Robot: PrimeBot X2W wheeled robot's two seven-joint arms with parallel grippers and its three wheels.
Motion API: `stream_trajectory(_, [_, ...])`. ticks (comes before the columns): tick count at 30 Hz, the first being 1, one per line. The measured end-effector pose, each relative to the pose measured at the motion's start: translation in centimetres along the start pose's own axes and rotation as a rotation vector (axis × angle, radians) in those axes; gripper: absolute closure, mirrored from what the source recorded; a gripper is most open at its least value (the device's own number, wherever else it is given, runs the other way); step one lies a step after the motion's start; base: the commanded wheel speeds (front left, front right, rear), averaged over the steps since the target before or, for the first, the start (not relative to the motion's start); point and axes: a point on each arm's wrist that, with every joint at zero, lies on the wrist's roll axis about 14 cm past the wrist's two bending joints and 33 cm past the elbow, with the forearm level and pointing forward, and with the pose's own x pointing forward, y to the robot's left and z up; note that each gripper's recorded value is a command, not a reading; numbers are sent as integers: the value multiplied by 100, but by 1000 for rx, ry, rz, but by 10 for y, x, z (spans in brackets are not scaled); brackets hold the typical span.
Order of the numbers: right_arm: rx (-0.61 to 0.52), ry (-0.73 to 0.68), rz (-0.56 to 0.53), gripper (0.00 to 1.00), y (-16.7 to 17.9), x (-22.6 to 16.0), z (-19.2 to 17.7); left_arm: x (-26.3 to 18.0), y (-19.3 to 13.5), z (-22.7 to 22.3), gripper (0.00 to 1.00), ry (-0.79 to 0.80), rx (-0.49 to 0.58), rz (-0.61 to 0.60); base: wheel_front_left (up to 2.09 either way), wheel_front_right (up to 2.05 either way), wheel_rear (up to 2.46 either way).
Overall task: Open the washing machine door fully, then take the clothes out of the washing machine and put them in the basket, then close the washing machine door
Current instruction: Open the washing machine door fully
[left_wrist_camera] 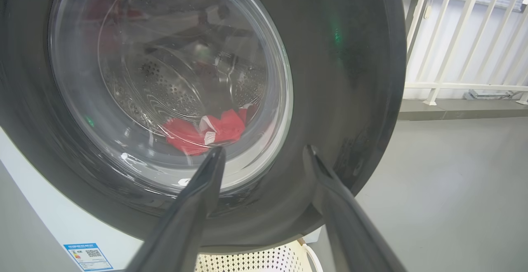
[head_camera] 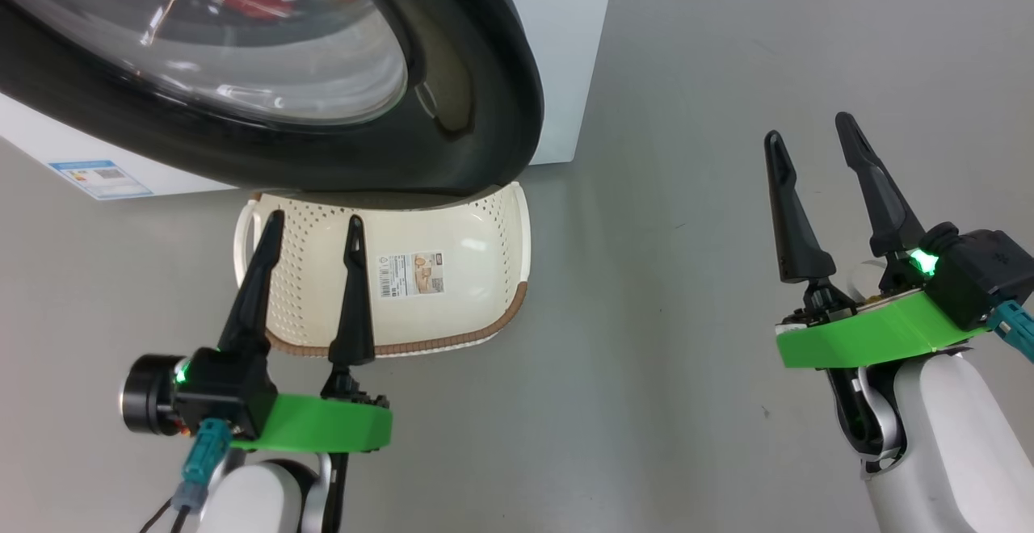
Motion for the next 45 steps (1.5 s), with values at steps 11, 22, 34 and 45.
stream_trajectory(11, [76,52,51,100,18,3,-20,0,2,-4,0,9,0,3,0,0,0])
stream_trajectory(22, [541,107,29,100,30,38,-38,0,6,-4,0,4,6,12,0,0,0])
stream_trajectory(34, [1021,307,203,100,76,97,-30,1,17,-15,0,24,17,42,0,0,0])
stream_trajectory(45, [1385,634,472,100,129,116,-34,5,25,-23,0,43,24,62,0,0,0])
